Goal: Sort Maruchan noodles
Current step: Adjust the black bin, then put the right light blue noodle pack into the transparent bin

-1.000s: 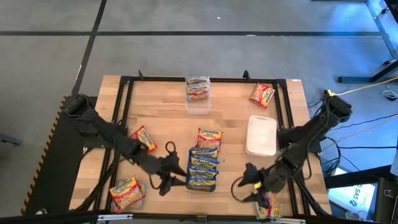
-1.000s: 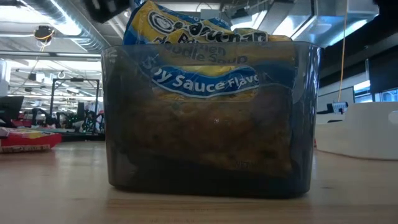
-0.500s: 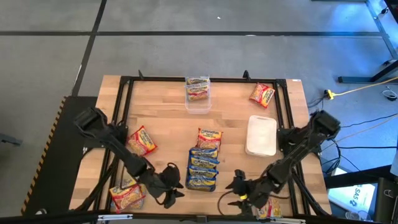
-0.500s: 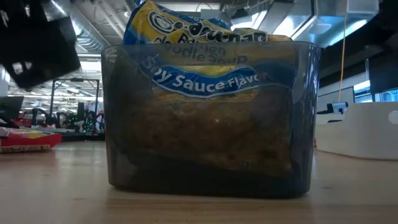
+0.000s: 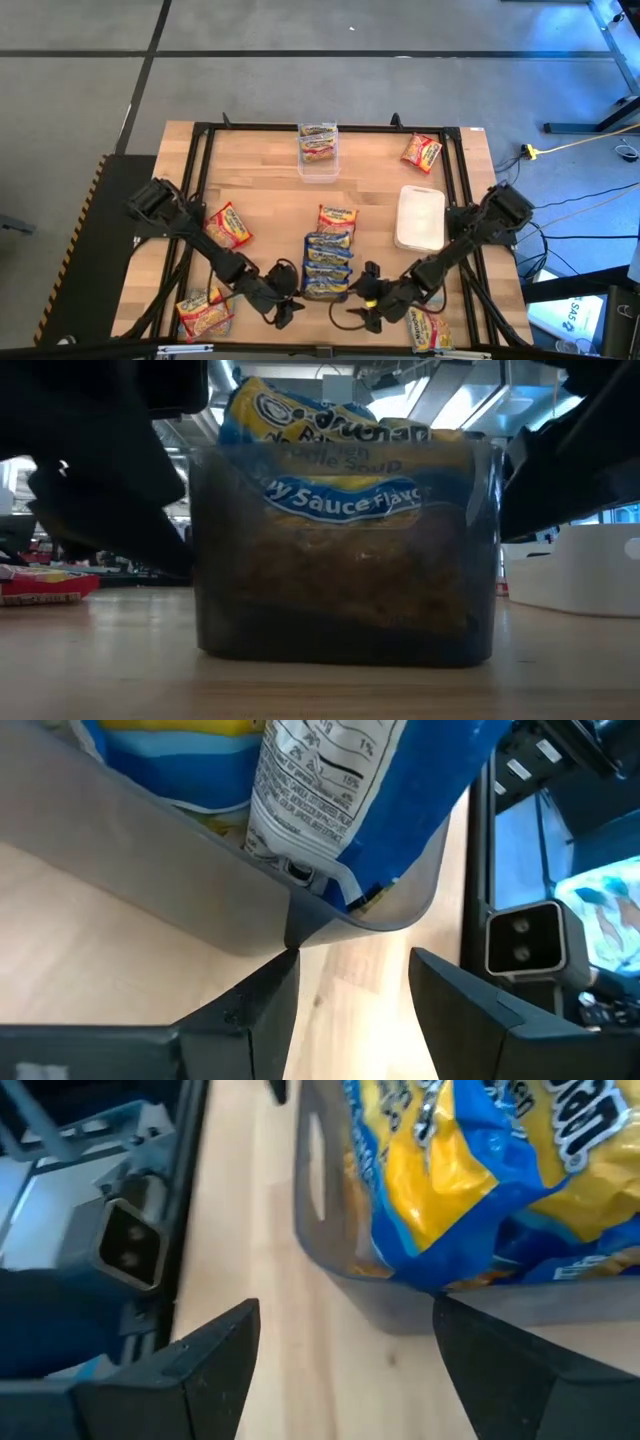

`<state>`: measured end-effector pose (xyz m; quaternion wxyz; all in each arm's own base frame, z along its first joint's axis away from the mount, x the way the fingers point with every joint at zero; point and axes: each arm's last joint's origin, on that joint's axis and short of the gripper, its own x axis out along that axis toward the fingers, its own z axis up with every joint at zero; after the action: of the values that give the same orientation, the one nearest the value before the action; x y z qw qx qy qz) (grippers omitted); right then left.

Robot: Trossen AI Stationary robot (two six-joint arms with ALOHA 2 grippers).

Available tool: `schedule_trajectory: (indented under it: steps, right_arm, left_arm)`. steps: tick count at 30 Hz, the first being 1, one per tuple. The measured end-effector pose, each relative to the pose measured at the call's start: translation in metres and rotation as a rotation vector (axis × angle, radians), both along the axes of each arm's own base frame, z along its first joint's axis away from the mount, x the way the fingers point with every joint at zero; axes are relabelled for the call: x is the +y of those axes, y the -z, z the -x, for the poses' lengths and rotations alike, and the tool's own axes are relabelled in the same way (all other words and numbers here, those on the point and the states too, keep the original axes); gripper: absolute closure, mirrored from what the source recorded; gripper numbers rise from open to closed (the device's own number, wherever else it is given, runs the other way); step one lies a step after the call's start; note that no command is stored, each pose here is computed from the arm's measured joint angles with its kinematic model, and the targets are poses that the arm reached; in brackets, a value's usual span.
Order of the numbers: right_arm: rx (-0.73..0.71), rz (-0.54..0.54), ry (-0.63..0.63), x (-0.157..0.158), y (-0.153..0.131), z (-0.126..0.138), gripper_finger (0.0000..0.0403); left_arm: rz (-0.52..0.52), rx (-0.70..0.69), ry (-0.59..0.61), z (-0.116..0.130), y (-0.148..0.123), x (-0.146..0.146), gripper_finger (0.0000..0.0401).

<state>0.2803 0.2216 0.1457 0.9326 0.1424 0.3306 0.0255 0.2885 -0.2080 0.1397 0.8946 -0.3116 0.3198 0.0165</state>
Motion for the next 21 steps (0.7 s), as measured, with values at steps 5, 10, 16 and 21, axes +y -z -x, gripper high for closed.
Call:
schedule_trajectory:
  steps: [5, 10, 16, 21]
  right_arm:
    - [0.015, 0.045, 0.062, -0.011, 0.002, -0.004, 0.0111]
    - [0.058, 0.096, 0.090, -0.022, -0.001, -0.003, 0.0111]
    - [0.090, 0.095, 0.055, -0.027, -0.026, 0.012, 0.0111]
    - [0.146, -0.007, -0.089, -0.014, -0.047, 0.035, 0.0111]
  left_arm:
    - [-0.016, 0.003, -0.004, -0.004, 0.000, 0.006, 0.0218]
    - [-0.065, -0.016, -0.028, -0.005, 0.000, 0.008, 0.0218]
    - [-0.048, -0.026, -0.039, -0.005, -0.003, 0.008, 0.0222]
    - [0.060, 0.008, 0.039, 0.004, -0.003, -0.007, 0.0222]
